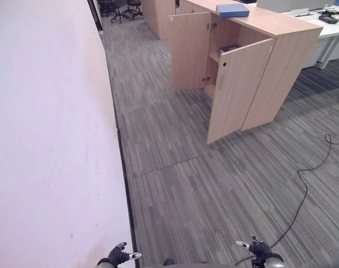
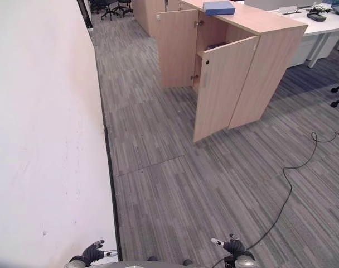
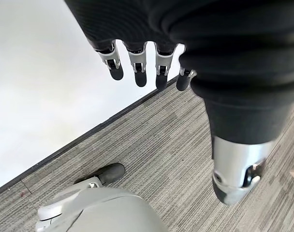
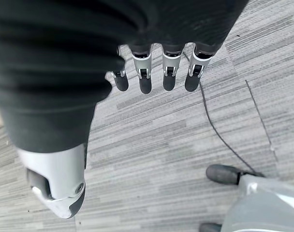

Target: Put the empty folder in the office cabinet

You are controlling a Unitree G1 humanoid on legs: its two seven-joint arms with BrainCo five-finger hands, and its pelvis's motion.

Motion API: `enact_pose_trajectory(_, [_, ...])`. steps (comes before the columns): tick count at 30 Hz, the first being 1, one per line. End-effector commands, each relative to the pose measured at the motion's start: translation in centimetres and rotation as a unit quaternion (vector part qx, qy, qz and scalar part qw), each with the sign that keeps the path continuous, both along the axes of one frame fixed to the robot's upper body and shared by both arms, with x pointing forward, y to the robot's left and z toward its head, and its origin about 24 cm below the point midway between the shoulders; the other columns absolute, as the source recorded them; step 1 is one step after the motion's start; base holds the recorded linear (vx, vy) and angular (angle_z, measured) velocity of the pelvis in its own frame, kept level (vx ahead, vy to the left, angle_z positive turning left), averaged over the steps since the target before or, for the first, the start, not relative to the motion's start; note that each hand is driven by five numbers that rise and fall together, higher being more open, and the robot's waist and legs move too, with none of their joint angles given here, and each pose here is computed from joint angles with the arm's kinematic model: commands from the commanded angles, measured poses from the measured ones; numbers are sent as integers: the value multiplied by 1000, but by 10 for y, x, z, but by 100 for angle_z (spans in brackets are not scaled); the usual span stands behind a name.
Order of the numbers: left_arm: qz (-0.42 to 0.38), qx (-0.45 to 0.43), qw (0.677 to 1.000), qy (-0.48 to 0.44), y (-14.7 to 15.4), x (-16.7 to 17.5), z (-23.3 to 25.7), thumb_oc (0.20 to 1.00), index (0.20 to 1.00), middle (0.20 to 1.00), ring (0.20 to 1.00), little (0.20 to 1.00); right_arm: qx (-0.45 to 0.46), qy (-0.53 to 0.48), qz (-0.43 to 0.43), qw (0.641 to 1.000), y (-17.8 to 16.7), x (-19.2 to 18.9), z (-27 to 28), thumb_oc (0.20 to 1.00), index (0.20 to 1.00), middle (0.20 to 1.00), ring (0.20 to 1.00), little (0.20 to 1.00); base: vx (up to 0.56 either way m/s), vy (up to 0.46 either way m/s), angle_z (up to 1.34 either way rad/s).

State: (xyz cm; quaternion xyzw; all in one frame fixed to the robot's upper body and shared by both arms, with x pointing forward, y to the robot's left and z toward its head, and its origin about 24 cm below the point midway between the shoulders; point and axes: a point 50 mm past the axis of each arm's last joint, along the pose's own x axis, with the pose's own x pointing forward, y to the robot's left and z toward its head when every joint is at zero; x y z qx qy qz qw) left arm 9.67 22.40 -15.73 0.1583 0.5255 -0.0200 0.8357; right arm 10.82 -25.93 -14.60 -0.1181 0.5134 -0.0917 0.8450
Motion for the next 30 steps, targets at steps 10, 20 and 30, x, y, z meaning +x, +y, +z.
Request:
enact_pose_trajectory(10, [-19,-1,996,-82,7,40,18,1000,1000,1000,1000,1000,-4,-48,61,997,4,28,12,1000,1000,1000,1000,1000,11,0,7])
enact_pose_trajectory(20, [-54,-32,981,-182,-5,79,45,1000,1000,1000,1000,1000,-4,-137,122,983,14,66,35,1000,1000,1000,1000,1000,5,-3,2])
enact_pose_trajectory(30, [-71,-37,982,-172,-12,75,42,1000,1000,1000,1000,1000,2,-114,122,986,18,55,28,1000,1000,1000,1000,1000,0,0,0])
